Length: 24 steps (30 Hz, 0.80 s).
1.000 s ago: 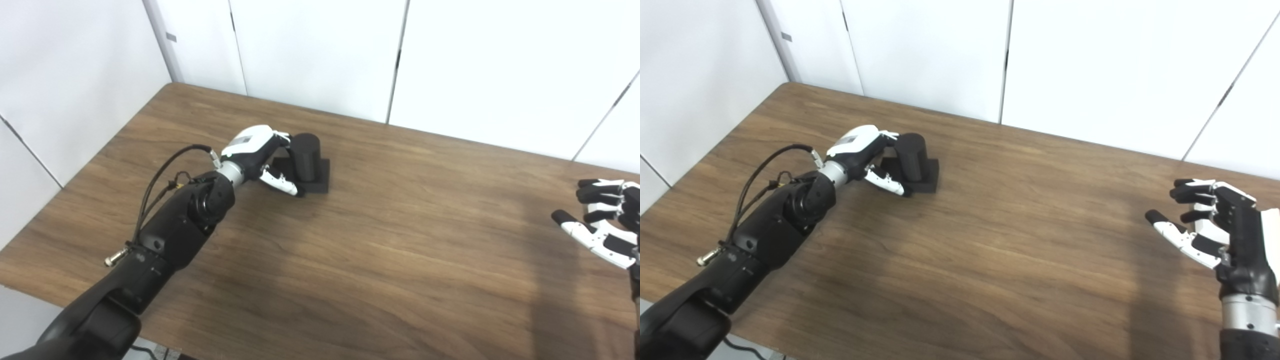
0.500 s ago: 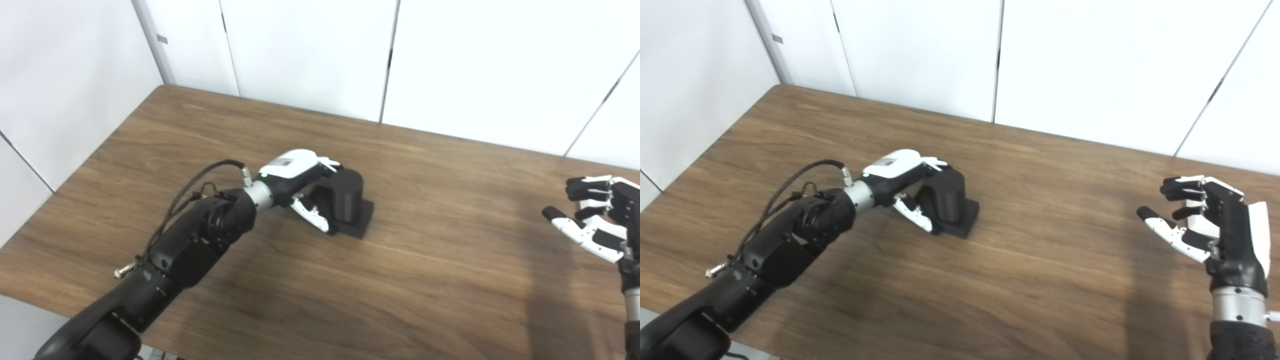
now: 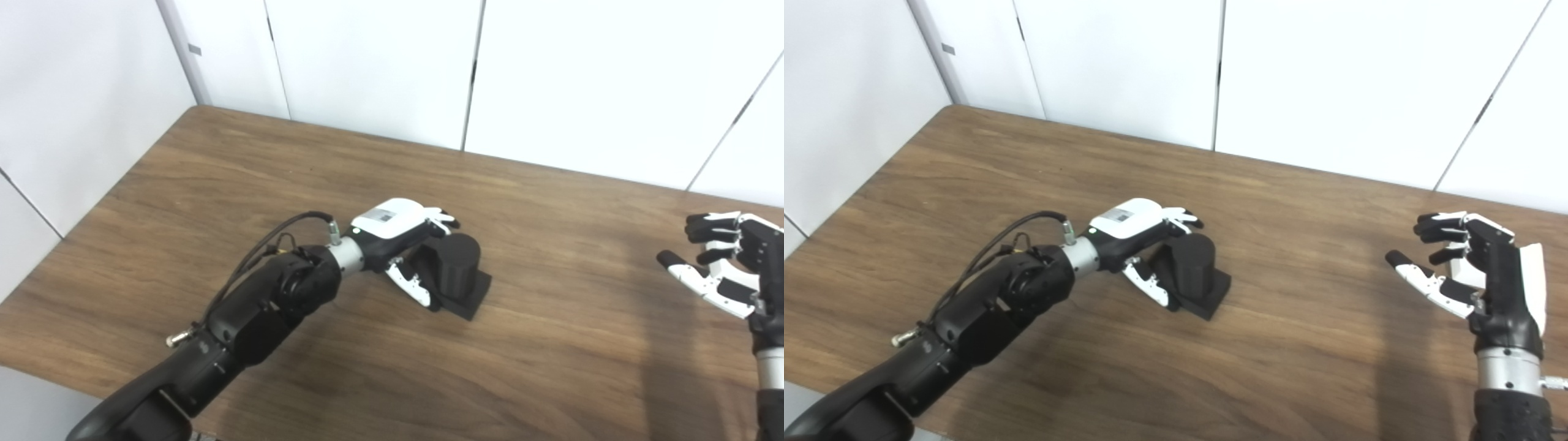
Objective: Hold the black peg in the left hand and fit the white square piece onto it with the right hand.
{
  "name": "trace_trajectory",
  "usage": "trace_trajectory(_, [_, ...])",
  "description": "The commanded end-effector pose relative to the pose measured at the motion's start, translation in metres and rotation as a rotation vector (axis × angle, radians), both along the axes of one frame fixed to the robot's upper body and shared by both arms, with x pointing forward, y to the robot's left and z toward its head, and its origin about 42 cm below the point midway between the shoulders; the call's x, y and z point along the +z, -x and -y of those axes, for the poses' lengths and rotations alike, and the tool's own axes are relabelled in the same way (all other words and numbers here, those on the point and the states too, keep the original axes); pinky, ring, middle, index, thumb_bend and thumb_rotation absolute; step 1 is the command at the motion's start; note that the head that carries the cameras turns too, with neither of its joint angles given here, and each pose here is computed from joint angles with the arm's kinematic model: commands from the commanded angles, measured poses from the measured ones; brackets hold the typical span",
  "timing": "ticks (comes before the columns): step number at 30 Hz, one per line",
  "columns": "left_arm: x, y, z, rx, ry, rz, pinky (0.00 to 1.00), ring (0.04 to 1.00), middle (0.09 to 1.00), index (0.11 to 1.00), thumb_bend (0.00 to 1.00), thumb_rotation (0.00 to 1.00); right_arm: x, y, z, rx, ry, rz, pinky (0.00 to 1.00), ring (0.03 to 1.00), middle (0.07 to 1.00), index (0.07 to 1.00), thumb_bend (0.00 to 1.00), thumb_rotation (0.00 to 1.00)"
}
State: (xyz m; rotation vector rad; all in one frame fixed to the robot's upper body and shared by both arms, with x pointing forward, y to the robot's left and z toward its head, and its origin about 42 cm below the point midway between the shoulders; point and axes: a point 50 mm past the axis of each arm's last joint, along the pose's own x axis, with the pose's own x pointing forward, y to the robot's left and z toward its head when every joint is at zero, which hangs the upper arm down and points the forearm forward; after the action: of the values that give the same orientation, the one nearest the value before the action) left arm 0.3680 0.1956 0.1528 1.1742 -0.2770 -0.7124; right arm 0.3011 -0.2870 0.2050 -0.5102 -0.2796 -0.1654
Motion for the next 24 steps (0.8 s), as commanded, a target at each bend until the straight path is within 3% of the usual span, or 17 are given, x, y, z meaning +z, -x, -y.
trace_trajectory(1, [-0.020,0.017,0.035,-0.149,-0.020,-0.069,0.79,0.945,0.914,0.491,0.52,0.07,0.020,-0.006,-0.002,0.015,0.024,0.101,0.44,0.594,0.639,0.491,0.50,0.12])
trace_trajectory(9, [-0.034,0.022,0.050,-0.240,-0.132,-0.068,0.83,0.954,0.934,0.491,0.52,0.07,0.018,-0.004,-0.004,0.008,0.033,0.101,0.44,0.585,0.642,0.492,0.50,0.12])
trace_trajectory(16, [-0.035,0.020,0.044,-0.282,-0.273,-0.042,0.87,0.953,0.921,0.493,0.52,0.08,0.017,-0.002,-0.008,0.008,0.041,0.106,0.45,0.593,0.648,0.493,0.50,0.12])
trace_trajectory(20, [-0.036,0.018,0.034,-0.284,-0.262,-0.037,0.85,0.937,0.913,0.493,0.52,0.08,0.028,-0.002,-0.004,0.024,0.087,0.100,0.45,0.587,0.647,0.494,0.50,0.13])
trace_trajectory(23, [-0.037,0.018,0.028,-0.277,-0.253,-0.035,0.85,0.930,0.906,0.492,0.52,0.07,0.045,-0.002,0.011,0.079,0.212,0.053,0.48,0.607,0.680,0.495,0.50,0.13])
trace_trajectory(24, [-0.037,0.019,0.026,-0.275,-0.249,-0.033,0.85,0.922,0.900,0.492,0.52,0.07,0.052,-0.002,0.018,0.096,0.255,0.033,0.51,0.640,0.711,0.628,0.60,0.11])
